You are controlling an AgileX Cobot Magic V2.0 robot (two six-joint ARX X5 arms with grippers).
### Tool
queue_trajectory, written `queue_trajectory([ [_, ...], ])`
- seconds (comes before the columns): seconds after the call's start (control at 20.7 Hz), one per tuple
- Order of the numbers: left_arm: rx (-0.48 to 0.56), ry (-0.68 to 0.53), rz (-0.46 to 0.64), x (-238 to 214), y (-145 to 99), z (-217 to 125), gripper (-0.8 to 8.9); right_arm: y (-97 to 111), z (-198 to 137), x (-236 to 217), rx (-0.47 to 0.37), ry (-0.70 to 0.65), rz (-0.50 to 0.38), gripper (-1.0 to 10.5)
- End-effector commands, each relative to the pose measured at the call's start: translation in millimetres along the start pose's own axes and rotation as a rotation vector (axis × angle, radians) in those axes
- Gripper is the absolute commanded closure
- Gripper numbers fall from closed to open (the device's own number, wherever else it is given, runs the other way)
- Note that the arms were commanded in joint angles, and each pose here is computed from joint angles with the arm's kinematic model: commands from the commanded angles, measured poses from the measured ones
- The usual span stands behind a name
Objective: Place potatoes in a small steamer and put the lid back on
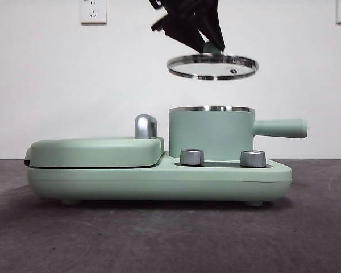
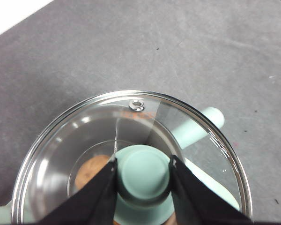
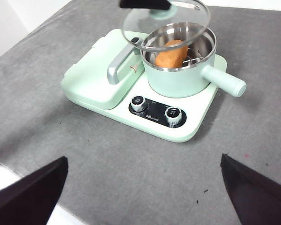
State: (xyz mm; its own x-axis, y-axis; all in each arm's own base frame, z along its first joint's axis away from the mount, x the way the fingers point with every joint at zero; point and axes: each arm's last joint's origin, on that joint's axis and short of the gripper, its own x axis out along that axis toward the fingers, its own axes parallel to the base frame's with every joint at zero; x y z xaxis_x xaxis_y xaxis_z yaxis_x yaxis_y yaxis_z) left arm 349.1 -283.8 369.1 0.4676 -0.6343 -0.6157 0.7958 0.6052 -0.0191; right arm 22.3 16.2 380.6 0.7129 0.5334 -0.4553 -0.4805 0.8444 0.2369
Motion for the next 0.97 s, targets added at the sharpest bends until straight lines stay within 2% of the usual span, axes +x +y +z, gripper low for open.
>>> queue_trajectory([
  [0.05, 0.017, -0.051, -0.003, 10.0, 0.0, 6.5, 7.59, 0.8, 2.1, -0.8, 0.007, -0.011, 0.010, 4.3],
  [0.44, 0.002, -0.067, 0.023, 34.7, 13.9, 0.8, 7.60, 0.8, 2.1, -0.8, 0.007, -0.010, 0.010, 4.3],
  [0.68, -0.068, -0.036, 0.036, 46.0, 27.4, -7.9, 7.60, 0.7, 2.1, -0.8, 0.009, -0.011, 0.007, 4.3],
  [0.97, -0.068, -0.019, 0.034, 52.9, 28.3, -11.7, 7.59, 0.4, 2.1, -0.8, 0.011, -0.013, -0.001, 4.3],
])
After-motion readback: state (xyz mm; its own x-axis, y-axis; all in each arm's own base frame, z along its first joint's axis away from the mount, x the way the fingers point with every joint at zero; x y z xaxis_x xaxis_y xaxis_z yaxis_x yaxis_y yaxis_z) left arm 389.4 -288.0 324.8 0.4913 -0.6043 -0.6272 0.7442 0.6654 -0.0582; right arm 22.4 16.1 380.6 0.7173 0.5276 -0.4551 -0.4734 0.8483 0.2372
